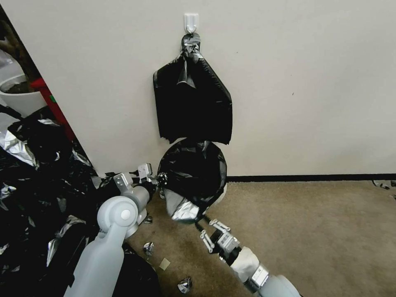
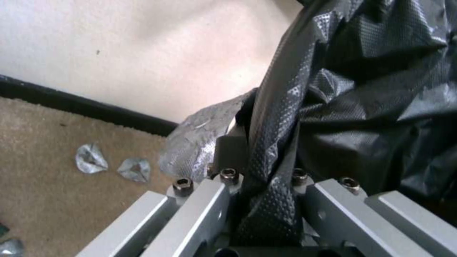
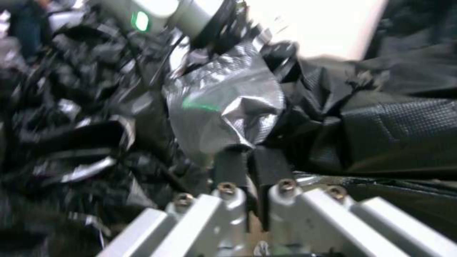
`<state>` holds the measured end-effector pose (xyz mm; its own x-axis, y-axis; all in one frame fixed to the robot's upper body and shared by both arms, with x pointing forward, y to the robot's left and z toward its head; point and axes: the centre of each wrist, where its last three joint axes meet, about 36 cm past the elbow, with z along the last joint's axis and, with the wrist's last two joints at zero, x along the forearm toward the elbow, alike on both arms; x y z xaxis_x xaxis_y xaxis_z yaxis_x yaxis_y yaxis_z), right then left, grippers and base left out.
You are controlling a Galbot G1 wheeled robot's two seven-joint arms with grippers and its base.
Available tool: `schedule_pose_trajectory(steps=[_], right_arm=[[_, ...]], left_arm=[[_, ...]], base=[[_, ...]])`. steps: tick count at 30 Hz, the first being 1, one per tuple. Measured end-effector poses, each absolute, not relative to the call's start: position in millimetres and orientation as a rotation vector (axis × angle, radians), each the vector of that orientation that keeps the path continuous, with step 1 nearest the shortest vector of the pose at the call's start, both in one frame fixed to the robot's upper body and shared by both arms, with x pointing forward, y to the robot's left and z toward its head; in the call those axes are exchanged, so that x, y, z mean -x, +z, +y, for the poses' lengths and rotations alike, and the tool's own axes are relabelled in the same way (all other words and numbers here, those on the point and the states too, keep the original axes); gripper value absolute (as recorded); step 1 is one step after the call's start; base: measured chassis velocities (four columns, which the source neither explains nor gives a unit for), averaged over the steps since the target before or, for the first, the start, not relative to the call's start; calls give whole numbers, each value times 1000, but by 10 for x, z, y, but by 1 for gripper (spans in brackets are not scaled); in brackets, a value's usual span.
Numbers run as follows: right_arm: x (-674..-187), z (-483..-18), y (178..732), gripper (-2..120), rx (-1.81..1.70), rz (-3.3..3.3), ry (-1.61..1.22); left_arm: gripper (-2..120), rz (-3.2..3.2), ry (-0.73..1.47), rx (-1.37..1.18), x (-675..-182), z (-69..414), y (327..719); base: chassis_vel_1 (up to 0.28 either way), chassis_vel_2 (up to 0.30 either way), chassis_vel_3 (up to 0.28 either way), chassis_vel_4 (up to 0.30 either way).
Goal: Place a trash bag onto the trash bin.
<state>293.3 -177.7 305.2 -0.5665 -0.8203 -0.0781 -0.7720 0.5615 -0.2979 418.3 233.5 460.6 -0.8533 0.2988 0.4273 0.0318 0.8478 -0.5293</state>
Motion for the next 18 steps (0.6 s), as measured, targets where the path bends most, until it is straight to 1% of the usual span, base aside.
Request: schedule_pose_trajectory(steps=[1, 2, 5, 6, 9, 10, 11, 13, 15, 18], right_arm=[[-2933, -1777, 3052, 3, 1338, 2587, -341], [-3036, -1808, 3040, 0, 1351, 2566, -415], [-3344, -1975, 3018, 0, 1330, 2525, -687], [-3344, -1975, 3018, 0, 1330, 2525, -687], [-3667, -2274, 3082, 0, 1286, 2444, -1020], [-3739, -2352, 3122, 0, 1281, 2414, -1105], [-3739, -2352, 3122, 0, 1281, 2414, -1105], [-3870, -2525, 3228, 0, 1277, 2346, -1290], [-3916, -2602, 3295, 0, 1282, 2313, -1366], [-3903, -2610, 3301, 0, 1276, 2311, -1355]], left_arm=[[3, -2515, 709, 242, -4183, 2335, 4606], [3, -2515, 706, 250, -4155, 2329, 4623], [3, -2514, 694, 270, -4083, 2320, 4674], [3, -2514, 694, 270, -4083, 2320, 4674], [3, -2516, 689, 281, -4018, 2336, 4721], [3, -2515, 689, 285, -4003, 2336, 4730], [3, -2515, 689, 285, -4003, 2336, 4730], [3, -2514, 688, 292, -3970, 2335, 4748], [3, -2514, 690, 297, -3956, 2329, 4756], [3, -2515, 696, 299, -3955, 2321, 4759]], base=[[0, 0, 0, 0], [0, 0, 0, 0], [0, 0, 0, 0], [0, 0, 0, 0], [0, 0, 0, 0], [0, 0, 0, 0], [0, 0, 0, 0], [0, 0, 0, 0], [0, 0, 0, 0], [0, 0, 0, 0]])
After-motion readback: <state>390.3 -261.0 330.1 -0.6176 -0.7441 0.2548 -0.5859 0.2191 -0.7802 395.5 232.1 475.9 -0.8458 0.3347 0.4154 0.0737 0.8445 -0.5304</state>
